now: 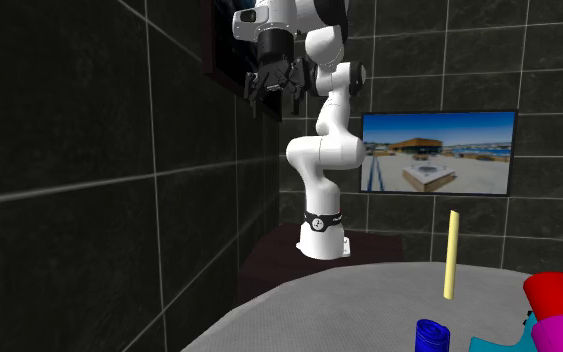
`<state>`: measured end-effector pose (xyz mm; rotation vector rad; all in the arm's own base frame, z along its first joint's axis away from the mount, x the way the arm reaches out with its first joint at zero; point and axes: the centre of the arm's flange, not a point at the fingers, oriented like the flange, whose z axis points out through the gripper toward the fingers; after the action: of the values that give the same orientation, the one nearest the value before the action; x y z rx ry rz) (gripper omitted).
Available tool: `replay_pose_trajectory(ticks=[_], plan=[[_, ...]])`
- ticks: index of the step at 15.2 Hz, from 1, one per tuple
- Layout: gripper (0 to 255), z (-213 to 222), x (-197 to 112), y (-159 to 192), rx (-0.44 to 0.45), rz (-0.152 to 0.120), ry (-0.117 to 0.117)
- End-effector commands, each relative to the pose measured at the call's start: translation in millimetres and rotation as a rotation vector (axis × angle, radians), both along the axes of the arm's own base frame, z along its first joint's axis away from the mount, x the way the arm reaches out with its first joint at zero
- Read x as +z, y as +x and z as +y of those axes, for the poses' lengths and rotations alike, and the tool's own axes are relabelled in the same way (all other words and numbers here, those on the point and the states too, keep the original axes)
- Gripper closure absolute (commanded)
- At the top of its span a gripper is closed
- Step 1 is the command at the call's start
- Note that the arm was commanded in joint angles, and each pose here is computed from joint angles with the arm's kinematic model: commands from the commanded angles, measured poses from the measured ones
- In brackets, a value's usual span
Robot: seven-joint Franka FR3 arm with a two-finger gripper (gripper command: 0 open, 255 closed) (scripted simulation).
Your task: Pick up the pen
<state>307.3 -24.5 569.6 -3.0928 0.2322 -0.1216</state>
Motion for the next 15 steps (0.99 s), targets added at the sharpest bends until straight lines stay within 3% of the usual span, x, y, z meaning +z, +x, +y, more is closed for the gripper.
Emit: replay_pose_trajectory(ticks=[1, 15], plan=[[0, 0, 0, 0, 0.0, 0.0, 0.0], [0, 121, -71, 127, -0.045, 0.036, -0.012]])
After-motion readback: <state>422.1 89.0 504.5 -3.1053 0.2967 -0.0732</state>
